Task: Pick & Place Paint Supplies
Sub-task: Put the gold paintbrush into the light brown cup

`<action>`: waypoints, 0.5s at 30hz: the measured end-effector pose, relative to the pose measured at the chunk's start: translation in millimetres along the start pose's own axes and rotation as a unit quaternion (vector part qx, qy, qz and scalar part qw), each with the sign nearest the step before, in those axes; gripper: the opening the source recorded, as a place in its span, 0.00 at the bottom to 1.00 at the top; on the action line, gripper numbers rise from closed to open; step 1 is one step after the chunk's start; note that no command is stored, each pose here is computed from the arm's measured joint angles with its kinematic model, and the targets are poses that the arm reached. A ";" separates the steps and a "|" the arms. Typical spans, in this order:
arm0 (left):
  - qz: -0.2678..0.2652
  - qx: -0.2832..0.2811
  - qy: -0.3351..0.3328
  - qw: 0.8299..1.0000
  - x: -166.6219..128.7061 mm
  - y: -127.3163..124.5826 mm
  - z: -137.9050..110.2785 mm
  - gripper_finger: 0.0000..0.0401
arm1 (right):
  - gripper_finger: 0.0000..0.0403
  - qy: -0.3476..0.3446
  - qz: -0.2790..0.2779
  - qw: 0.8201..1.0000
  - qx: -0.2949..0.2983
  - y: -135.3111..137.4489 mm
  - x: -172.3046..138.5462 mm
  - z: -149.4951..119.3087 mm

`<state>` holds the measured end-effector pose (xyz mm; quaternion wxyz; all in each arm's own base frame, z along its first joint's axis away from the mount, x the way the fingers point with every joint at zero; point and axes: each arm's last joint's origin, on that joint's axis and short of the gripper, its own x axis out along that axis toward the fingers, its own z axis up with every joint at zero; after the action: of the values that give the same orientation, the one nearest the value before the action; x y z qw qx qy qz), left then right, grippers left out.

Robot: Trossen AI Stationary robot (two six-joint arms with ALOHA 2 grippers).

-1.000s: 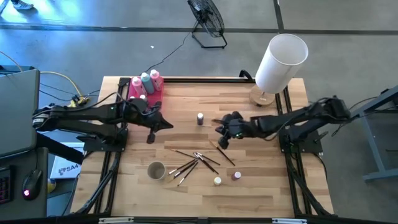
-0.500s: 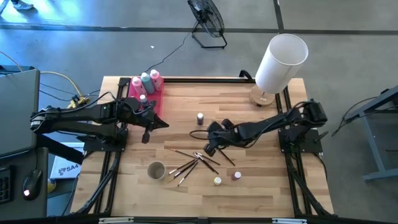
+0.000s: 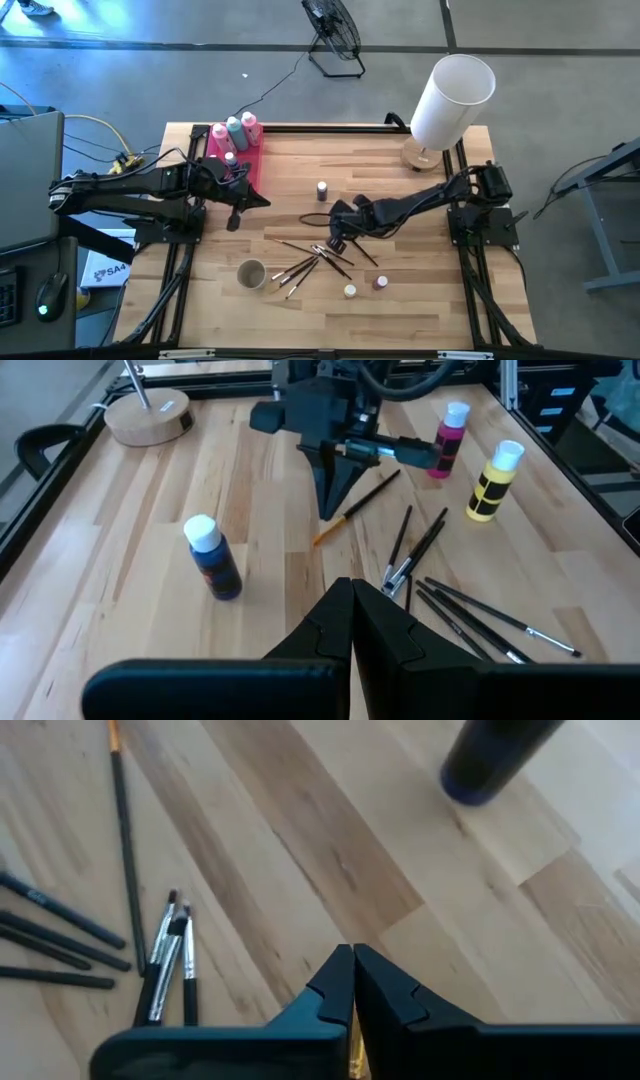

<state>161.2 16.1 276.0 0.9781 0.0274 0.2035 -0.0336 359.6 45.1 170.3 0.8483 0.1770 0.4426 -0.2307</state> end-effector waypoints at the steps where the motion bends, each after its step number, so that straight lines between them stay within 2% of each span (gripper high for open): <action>1: 0.000 0.000 0.001 1.000 0.0 0.0 -0.2 0.01 | 0.03 0.001 0.000 1.000 0.000 0.0 0.0 -0.2; 10: 0.000 0.000 0.001 1.000 0.0 0.0 -0.2 0.01 | 0.32 0.005 -0.006 1.000 0.008 -0.3 4.0 -2.4; 15: 0.000 0.000 0.001 1.000 0.0 0.0 -0.2 0.01 | 0.39 0.001 -0.002 1.000 0.015 0.1 4.6 -1.2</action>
<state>161.1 16.1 275.9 0.9779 0.0278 0.2045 -0.0334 361.2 44.7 165.8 0.8447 0.1888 0.4400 -0.2393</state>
